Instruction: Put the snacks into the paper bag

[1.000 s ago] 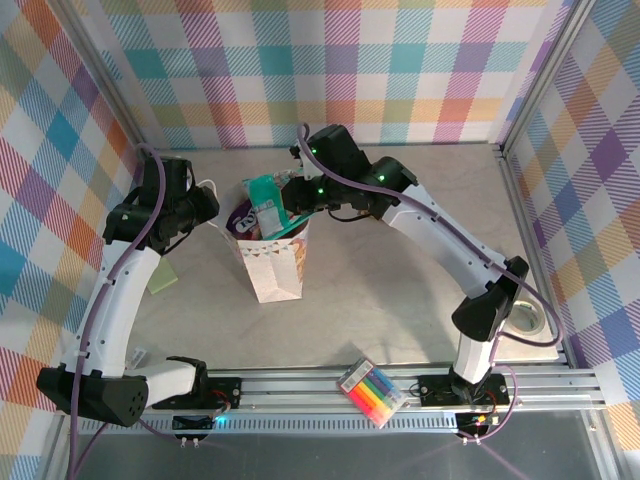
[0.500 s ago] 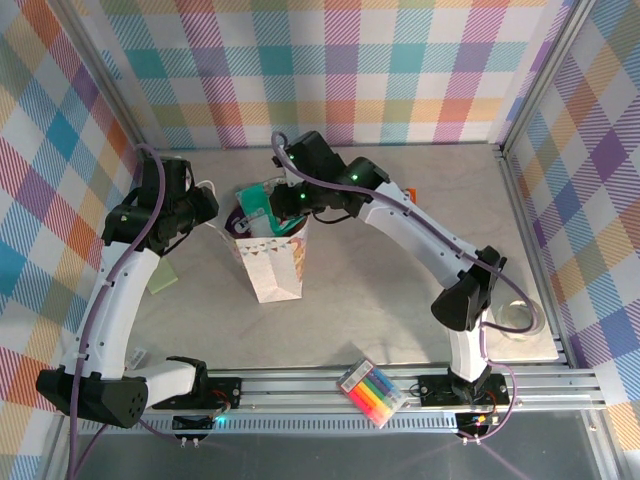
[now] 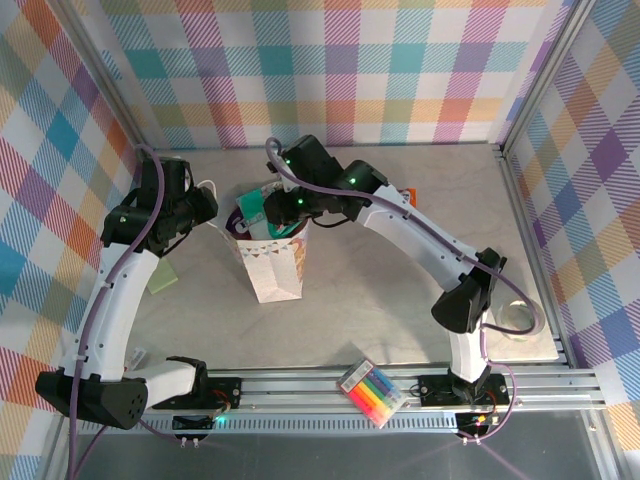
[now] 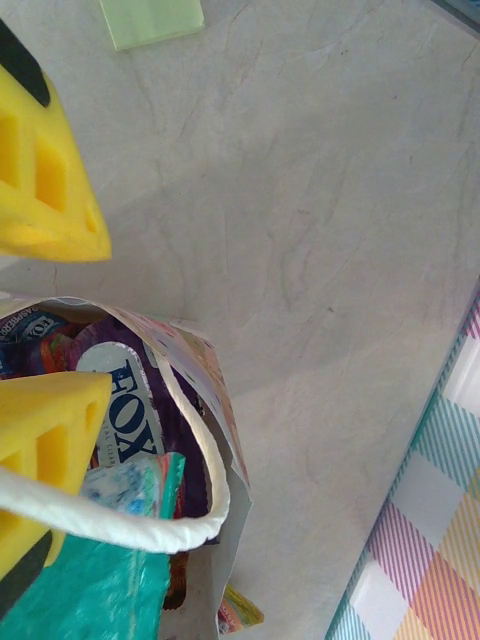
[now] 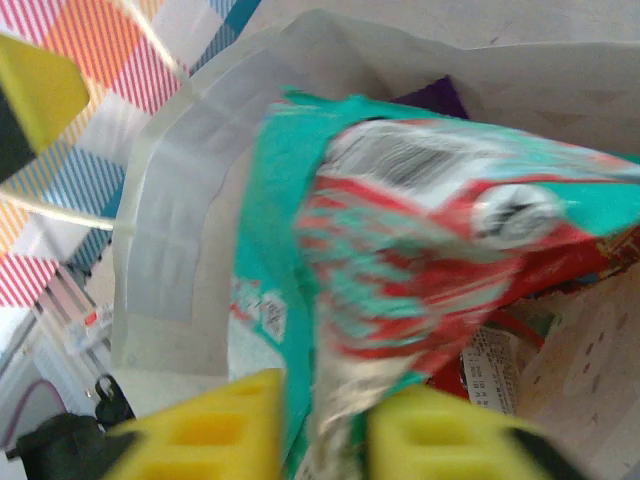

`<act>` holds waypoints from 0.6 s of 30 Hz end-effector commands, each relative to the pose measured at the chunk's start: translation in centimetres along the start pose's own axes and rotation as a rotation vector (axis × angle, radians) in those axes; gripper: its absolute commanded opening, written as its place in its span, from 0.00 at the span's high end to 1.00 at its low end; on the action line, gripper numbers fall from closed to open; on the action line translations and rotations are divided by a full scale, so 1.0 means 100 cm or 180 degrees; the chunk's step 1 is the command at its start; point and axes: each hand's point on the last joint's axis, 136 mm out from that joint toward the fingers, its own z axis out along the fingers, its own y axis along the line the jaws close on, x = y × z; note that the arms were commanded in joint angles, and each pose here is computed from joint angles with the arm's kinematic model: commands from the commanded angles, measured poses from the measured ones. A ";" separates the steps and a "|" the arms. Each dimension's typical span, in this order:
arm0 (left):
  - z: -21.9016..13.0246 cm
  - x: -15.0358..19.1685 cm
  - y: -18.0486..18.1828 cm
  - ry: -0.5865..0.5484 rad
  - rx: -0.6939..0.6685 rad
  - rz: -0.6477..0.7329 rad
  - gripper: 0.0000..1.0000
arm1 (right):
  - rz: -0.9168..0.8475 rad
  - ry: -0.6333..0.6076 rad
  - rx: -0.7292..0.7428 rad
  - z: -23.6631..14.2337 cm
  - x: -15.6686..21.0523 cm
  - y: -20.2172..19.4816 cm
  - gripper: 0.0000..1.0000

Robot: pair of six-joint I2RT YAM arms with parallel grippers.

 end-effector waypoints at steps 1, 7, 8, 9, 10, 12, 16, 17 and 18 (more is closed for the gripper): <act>-0.006 -0.003 0.002 -0.0049 0.0029 0.0011 0.65 | -0.0021 0.0159 -0.0119 0.006 0.004 0.012 0.51; -0.006 -0.003 0.000 -0.0039 0.0054 0.0017 0.65 | -0.0090 -0.0205 0.0360 -0.033 -0.010 -0.009 0.27; -0.005 -0.004 -0.001 -0.0038 0.0067 0.0012 0.65 | -0.0107 -0.0290 0.0413 -0.042 -0.013 -0.011 0.27; -0.005 -0.005 -0.002 -0.0039 0.0090 0.0011 0.65 | -0.0130 -0.0368 0.0458 -0.052 -0.016 -0.012 0.27; -0.005 -0.004 -0.004 -0.0025 0.0119 0.0009 0.66 | -0.0145 -0.0412 0.0480 -0.060 -0.017 -0.012 0.27; -0.006 -0.006 -0.008 -0.0018 0.0173 0.0009 0.67 | -0.0145 -0.0458 0.0534 -0.072 -0.018 -0.013 0.26; -0.008 -0.010 -0.013 -0.0031 0.0245 0.0003 0.69 | -0.0098 -0.0591 0.0730 -0.095 -0.018 -0.023 0.25; -0.009 -0.010 -0.014 -0.0029 0.0256 0.0008 0.70 | -0.0091 -0.0633 0.0778 -0.100 -0.018 -0.026 0.26; -0.008 -0.010 -0.014 -0.0024 0.0262 0.0005 0.71 | -0.0088 -0.0664 0.0834 -0.104 -0.017 -0.029 0.28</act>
